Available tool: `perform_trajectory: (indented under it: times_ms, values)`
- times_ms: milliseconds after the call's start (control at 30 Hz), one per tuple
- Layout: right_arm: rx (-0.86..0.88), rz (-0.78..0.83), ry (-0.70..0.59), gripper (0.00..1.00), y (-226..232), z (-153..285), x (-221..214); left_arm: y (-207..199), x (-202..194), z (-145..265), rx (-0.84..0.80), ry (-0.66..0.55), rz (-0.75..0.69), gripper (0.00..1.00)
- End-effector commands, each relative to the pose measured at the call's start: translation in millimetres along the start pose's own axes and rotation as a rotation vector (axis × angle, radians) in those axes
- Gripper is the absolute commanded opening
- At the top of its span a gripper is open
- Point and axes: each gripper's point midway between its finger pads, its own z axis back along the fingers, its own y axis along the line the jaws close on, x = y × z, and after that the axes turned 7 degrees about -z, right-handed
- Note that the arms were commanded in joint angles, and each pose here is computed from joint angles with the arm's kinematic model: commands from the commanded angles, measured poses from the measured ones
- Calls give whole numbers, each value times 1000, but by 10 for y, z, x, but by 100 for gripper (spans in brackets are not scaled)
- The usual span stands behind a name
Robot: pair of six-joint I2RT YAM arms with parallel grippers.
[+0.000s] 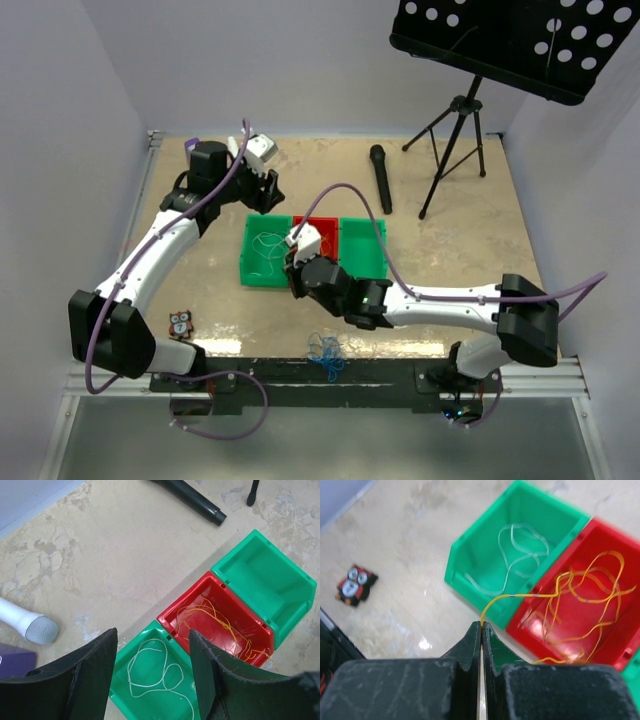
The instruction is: Untangle the cables
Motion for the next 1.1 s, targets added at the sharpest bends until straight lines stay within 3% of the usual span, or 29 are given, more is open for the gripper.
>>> perform_trajectory:
  times_ms: [0,367,800,1067]
  values:
    - [-39,11,-72,0,-200,-72,386,-23,174,97,-3,-63,-1,64]
    - [-135,4,-90,0,-762,-518,492,-62,139,104,-17,-60,5,64]
    - [-228,-63,-3,0,-1076,-1015,71,-85,141,137,-21,-63,0,64]
    - [-261,-98,118,0,-1121,-1227,-383,-85,155,131,-23,-69,1,64]
